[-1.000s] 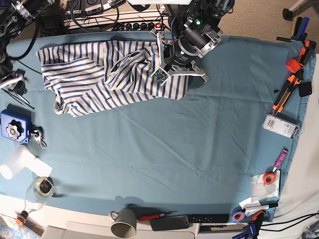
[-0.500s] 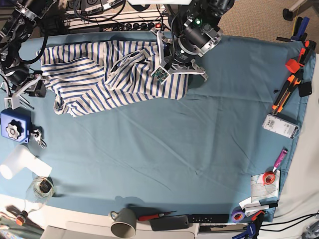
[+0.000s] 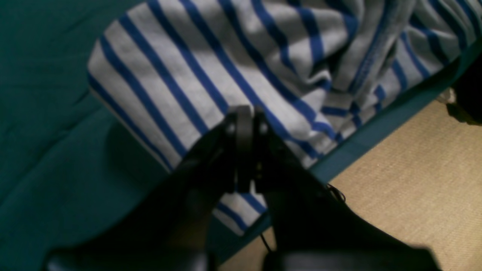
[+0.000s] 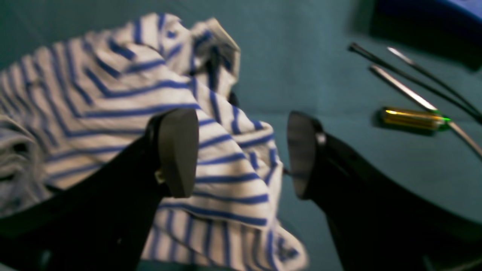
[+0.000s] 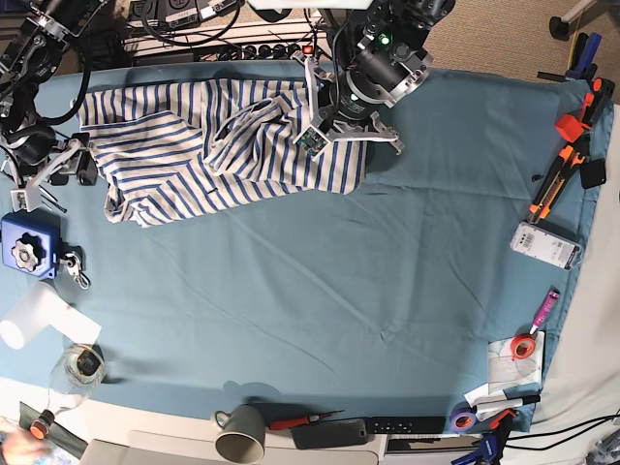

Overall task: Fold the T-shirt properly
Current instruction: 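Grasp the bundle's end with the right gripper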

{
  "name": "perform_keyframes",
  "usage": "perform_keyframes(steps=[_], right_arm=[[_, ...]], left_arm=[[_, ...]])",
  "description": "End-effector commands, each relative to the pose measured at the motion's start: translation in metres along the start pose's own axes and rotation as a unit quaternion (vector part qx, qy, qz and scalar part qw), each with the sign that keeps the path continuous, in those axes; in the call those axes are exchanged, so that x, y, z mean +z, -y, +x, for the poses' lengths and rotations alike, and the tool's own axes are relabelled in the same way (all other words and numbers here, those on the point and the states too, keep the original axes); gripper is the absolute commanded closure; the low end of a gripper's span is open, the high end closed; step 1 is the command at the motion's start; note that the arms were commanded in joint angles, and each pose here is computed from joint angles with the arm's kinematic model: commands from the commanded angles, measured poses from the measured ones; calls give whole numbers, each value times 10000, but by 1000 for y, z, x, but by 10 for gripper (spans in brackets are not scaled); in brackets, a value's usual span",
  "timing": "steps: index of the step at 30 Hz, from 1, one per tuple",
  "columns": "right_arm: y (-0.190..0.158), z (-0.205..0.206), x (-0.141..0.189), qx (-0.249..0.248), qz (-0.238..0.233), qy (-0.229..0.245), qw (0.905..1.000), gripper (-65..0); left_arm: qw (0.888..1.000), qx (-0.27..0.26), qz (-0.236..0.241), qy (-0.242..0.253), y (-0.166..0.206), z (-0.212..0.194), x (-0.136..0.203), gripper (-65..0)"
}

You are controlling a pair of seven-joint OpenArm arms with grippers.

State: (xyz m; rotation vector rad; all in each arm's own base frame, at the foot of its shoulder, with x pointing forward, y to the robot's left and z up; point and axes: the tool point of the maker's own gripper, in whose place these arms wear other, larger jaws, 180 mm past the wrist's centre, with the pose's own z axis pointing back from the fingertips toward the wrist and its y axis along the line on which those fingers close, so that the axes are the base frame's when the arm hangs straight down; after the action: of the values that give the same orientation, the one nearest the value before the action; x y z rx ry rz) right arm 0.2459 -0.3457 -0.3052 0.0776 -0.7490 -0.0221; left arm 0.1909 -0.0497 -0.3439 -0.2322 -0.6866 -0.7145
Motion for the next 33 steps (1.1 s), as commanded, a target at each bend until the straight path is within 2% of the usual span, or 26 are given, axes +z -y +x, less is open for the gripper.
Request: perform_keyframes(steps=[1, 6, 8, 14, 18, 21, 28, 33], right_arm=[[2, 20, 7, 69, 8, 332, 9994, -367], [4, 37, 9, 86, -73, 784, 9969, -367], [6, 36, 7, 24, -75, 785, 9969, -367], [15, 3, -17, -755, 320, 387, 9959, -367], [18, -20, -33, -1011, 527, -22, 9935, -367], [16, -34, -41, -1088, 723, -376, 9907, -367], [9, -47, -52, -1297, 1036, -655, 9840, -367], [-16, -44, -61, -1106, 1438, -709, 9808, -366]], left_arm=[[9998, 31, -3, 211, 1, 10, 3, 0], [9998, 29, -3, 208, 1, 10, 3, 0], [9998, 29, -2, 212, 0, 10, 3, 0], [9998, 28, -3, 213, 1, 11, 3, 0], [9998, 30, -3, 218, 1, 11, 3, 0], [9996, 29, -5, 272, 1, 13, 3, 0], [9996, 31, -4, 291, 1, 13, 3, 0], [9995, 29, -1, 308, 0, 14, 3, 0]])
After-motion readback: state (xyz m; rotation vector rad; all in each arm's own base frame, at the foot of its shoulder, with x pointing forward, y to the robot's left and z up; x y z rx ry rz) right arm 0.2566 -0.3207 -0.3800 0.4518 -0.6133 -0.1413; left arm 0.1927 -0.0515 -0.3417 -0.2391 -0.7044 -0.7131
